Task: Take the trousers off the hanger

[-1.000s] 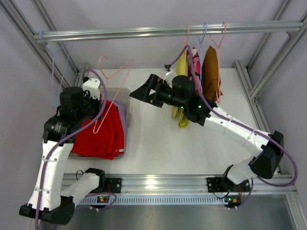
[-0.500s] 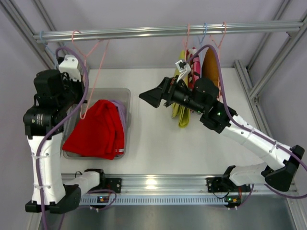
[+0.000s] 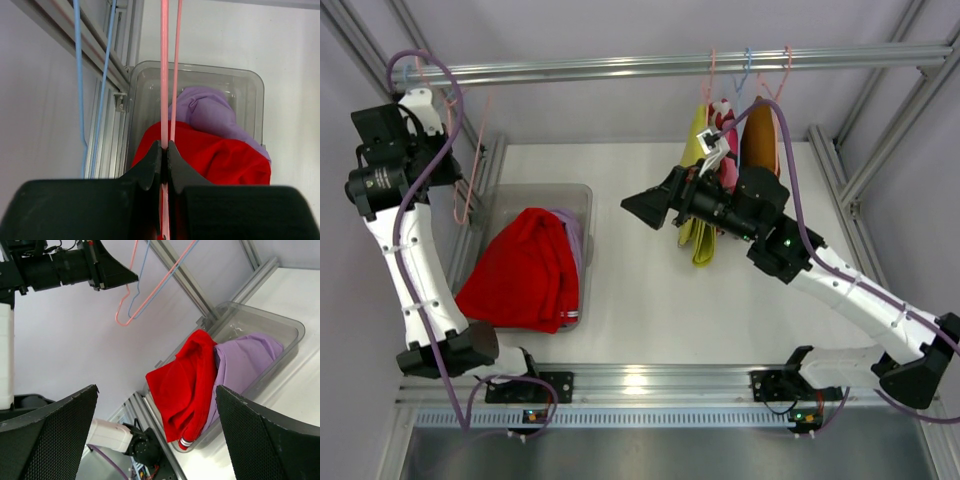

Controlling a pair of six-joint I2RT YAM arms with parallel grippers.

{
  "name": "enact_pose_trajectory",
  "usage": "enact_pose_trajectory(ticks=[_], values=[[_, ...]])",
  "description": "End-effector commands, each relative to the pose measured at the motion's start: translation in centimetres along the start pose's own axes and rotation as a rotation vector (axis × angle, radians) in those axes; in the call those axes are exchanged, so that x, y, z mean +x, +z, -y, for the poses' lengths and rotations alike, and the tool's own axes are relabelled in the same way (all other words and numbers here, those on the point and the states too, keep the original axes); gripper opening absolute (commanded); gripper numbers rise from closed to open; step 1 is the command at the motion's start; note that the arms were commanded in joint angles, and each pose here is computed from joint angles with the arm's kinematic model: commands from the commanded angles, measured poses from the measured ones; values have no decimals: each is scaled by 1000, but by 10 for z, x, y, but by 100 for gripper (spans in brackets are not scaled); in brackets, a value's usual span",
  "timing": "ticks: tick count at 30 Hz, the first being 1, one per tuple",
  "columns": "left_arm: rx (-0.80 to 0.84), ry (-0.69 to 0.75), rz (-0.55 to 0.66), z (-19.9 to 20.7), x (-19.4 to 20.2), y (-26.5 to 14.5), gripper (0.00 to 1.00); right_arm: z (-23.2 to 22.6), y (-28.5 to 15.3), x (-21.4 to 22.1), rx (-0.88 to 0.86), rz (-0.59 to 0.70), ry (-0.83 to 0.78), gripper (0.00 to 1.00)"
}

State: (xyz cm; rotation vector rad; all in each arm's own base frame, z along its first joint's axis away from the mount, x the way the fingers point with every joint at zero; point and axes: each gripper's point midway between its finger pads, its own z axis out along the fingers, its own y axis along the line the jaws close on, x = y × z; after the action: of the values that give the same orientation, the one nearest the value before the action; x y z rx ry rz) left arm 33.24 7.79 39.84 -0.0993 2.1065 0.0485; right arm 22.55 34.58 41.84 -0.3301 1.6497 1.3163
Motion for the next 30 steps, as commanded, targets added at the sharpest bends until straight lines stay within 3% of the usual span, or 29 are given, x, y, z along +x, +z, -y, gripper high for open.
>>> enact_pose_trajectory(ticks=[1, 17, 19, 21, 22, 24, 25, 26, 30], values=[[34, 30, 71, 0, -20, -5, 0, -8, -12, -19, -35, 61, -39, 99], [12, 83, -4, -20, 3, 46, 0, 0, -10, -16, -22, 46, -32, 99], [11, 92, -10, -21, 5, 50, 9, 0, -10, -15, -23, 45, -32, 99], [18, 97, -10, -20, 7, 49, 28, 1, -9, -16, -21, 45, -31, 99], [38, 104, -2, -16, 6, 47, 52, 0, -9, -16, -22, 46, -32, 100], [51, 114, 42, -10, 0, 32, 72, 0, -9, -18, -17, 53, -37, 99], [63, 117, 57, -6, -2, 28, 95, 0, -10, -20, -15, 58, -42, 99], [89, 124, 82, 0, -6, 20, 99, 0, -11, -24, -10, 72, -54, 99], [135, 149, 182, 20, -22, -27, 99, 0, -14, -33, 9, 107, -82, 99]])
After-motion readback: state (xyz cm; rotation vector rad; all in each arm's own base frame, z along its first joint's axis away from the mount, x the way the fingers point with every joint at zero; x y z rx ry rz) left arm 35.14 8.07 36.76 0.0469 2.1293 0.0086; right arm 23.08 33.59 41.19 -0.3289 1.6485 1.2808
